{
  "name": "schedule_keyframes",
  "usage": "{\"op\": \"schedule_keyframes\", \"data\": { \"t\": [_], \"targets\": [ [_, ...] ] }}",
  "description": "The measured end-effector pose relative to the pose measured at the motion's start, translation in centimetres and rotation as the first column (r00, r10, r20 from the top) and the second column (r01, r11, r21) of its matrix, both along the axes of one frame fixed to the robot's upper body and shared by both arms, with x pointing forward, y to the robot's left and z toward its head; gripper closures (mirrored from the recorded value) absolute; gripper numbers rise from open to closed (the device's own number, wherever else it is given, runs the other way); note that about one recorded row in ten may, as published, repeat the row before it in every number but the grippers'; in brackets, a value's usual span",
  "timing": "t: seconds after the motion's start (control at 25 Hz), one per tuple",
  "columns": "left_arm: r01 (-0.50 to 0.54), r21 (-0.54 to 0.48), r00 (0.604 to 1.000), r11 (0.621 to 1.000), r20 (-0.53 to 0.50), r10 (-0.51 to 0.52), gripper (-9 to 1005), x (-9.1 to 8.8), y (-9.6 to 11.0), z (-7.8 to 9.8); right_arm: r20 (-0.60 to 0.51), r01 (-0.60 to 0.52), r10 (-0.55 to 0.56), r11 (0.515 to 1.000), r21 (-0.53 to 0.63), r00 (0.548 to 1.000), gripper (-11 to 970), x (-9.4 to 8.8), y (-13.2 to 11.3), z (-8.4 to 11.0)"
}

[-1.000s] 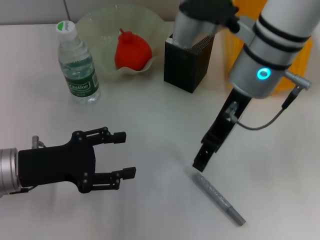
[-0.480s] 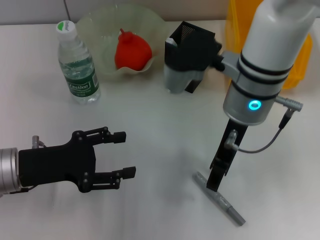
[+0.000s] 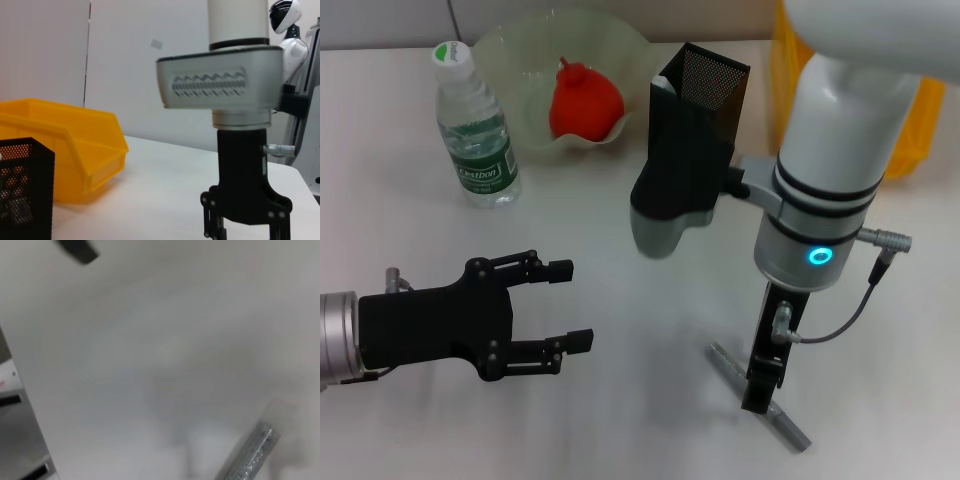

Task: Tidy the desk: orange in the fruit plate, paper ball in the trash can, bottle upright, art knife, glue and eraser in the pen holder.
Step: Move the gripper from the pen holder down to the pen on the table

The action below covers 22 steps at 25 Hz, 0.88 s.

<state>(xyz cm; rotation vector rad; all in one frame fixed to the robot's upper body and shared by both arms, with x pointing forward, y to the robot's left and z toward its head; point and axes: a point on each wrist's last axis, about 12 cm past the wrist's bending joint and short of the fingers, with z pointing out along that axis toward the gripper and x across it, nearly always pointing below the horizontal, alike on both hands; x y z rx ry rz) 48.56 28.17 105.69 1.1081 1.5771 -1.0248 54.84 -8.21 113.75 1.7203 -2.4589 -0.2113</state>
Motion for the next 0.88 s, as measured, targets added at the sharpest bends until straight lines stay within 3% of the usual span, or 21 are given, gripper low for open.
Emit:
{"op": "schedule_keyframes", "data": {
  "t": [0.24, 0.88],
  "targets": [
    [0.004, 0.001, 1.000, 1.000, 0.001, -0.004, 194, 0.07, -0.06, 0.05, 0.027, -0.083, 0.083, 0.997, -0.004, 0.996, 322, -0.78, 0.44, -0.29],
    [0.001, -0.005, 1.000, 1.000, -0.003, -0.001, 194, 0.05, 0.04, 0.12, 0.052, -0.208, 0.206, 0.978, 0.026, 0.977, 342, -0.41, 0.36, -0.79]
  ]
}}
